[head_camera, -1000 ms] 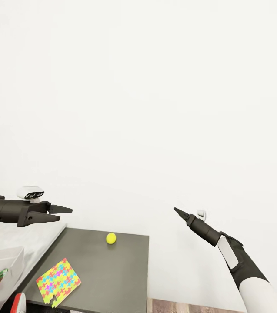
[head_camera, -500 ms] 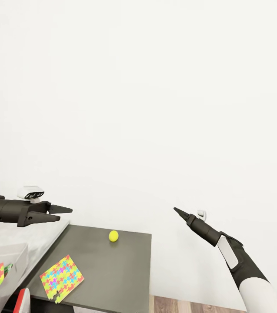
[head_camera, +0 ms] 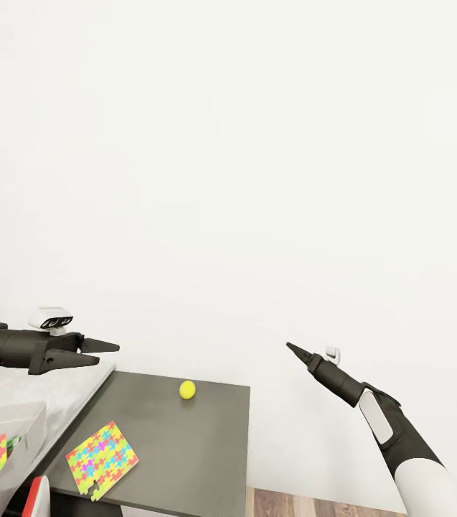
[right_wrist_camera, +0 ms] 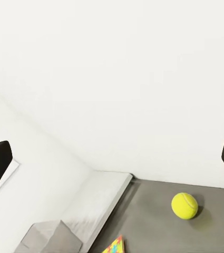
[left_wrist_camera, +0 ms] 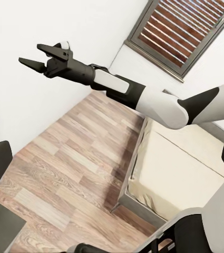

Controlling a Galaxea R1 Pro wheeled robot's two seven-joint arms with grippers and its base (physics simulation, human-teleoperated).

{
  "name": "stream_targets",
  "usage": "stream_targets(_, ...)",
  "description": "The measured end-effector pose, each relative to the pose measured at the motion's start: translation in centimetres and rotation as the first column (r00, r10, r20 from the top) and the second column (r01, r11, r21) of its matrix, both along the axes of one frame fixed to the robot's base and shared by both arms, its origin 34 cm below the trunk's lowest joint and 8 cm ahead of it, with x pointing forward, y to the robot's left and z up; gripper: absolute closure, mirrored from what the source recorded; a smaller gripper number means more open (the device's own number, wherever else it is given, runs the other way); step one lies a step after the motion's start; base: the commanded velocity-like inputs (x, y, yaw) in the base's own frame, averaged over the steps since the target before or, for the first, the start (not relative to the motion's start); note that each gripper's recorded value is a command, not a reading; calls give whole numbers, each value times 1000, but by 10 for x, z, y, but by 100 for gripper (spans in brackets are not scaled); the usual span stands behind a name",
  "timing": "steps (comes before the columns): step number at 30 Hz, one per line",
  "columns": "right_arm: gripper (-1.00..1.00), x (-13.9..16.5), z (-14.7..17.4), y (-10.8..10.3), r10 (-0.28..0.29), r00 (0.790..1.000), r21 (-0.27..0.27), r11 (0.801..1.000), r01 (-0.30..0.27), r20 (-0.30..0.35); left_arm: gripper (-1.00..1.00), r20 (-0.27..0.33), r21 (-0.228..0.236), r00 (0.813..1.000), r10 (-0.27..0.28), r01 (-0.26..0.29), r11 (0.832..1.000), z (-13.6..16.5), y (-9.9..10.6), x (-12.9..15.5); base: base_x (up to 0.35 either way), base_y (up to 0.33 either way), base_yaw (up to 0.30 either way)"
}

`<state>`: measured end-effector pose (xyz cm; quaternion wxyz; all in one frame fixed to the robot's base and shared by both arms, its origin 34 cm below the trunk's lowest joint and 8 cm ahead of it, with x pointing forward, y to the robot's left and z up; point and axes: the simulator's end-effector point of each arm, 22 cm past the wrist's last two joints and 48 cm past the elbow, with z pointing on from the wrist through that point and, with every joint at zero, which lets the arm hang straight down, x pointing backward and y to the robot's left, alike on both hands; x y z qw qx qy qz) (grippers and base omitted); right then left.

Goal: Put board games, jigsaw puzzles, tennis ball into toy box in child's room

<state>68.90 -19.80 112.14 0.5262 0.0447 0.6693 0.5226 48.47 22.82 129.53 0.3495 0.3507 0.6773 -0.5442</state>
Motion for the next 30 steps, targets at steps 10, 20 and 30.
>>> stream_targets(10, -100, 0, 2, 1, 1, 1000, 1, 1000, -1, 2, -100, 2, 1, 1000, 0, 0, 1000, 1, 0, -1, 0, 0, -173)
stream_targets(20, -100, 0, 2, 0, 1, 1000, -1, 1000, -1, 4, -100, 5, 1, 1000, 1, -1, 1000, 1, 0, -1, 0, 0, -77)
stream_targets(30, -100, 0, 0, 2, 2, 1000, -11, 1000, -2, -1, -100, 5, 1, 1000, 1, -1, 1000, 1, 0, -1, 0, 0, -2)
